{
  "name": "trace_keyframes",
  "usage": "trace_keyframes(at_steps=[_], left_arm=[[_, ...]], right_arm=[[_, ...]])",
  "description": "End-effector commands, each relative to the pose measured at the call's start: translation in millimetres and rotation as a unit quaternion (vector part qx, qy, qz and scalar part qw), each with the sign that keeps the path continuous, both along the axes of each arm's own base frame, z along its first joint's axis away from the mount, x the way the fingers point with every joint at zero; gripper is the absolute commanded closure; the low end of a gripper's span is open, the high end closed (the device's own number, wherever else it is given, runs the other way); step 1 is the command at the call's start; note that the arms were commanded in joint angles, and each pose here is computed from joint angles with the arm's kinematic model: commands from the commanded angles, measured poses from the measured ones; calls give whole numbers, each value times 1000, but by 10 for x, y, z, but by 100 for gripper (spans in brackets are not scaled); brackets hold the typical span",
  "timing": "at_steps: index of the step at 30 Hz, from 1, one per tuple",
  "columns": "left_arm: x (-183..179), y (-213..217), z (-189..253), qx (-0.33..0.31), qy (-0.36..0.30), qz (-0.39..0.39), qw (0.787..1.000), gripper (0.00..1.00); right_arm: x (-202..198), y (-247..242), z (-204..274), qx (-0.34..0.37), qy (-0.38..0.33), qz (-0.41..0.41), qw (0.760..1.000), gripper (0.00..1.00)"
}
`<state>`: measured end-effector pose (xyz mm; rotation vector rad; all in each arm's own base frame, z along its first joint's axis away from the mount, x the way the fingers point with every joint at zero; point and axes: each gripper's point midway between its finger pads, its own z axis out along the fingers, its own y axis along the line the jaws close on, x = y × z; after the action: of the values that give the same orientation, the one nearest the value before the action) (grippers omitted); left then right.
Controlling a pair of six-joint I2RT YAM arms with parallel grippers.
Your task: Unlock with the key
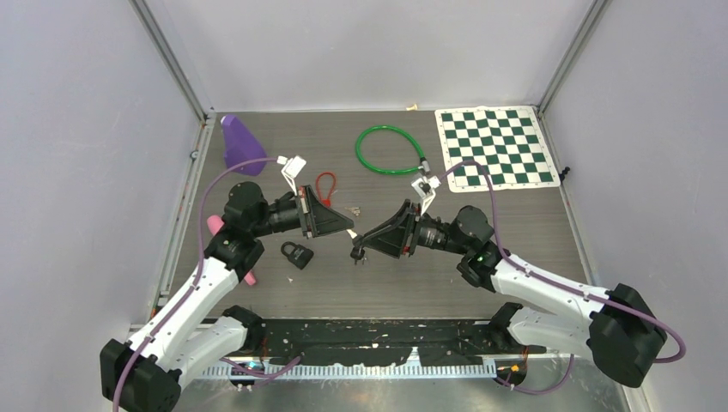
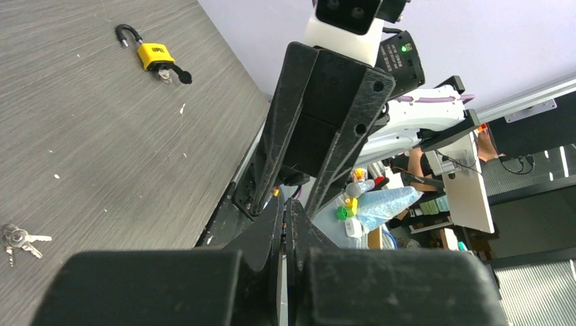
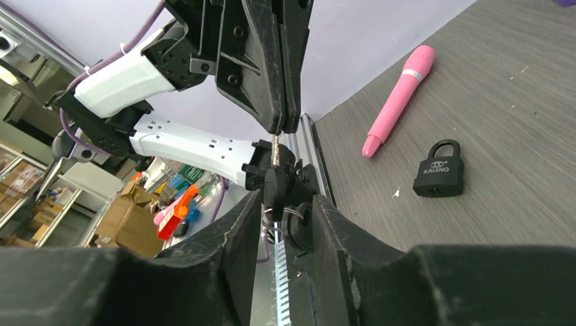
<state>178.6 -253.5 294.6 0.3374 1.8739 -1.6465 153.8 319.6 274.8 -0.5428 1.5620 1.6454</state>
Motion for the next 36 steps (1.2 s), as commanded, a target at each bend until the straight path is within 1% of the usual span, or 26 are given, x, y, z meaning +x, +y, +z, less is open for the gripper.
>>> trace_keyframes(at_steps=[1,7,15,17,19,20,22,23,24,25,26,27,29,30,31,33,36], left_arm=[[-58,-11,258,-25,-26,-19,999,100],[-58,-17,256,-29,-21,-21,999,100],[-52,-23,249,-30,-16,-22,999,100],[-54,-22,258,-31,-16,-21,999,100],[-53,-20,247,-30,-13,-19,999,100],[-37,-11,226,-27,-9,-14,1000,100],[21,33,172,-15,0,5,1000,100],[64,77,126,-6,9,19,1000,97],[111,133,71,3,21,36,999,91],[168,211,-5,14,37,58,998,82],[233,302,-100,28,56,83,995,69],[300,405,-226,48,80,114,989,52],[386,645,-495,102,127,176,971,21],[406,781,-656,139,153,209,956,10],[410,914,-784,174,174,240,939,2],[383,1195,-1035,250,204,293,900,0],[312,1588,-1295,341,241,357,835,0]], right_arm=[[-75,35,275,33,-37,31,998,63],[-87,60,276,41,-33,41,998,72],[-105,82,291,53,-27,54,997,76],[-105,84,302,56,-28,54,997,80],[-106,85,304,58,-28,55,996,86],[-106,86,295,57,-27,55,996,91],[-100,84,274,56,-23,53,997,94],[-91,85,263,55,-21,51,997,94],[-85,83,244,52,-19,50,997,95],[-77,88,213,48,-16,48,998,95],[-72,89,189,44,-15,47,998,95],[-58,92,152,38,-13,44,998,94],[-30,93,96,29,-9,39,999,95],[-22,92,80,27,-8,38,999,95],[0,91,40,20,-5,34,999,95],[24,88,-10,11,-4,29,999,95],[50,83,-77,2,-2,26,1000,95]])
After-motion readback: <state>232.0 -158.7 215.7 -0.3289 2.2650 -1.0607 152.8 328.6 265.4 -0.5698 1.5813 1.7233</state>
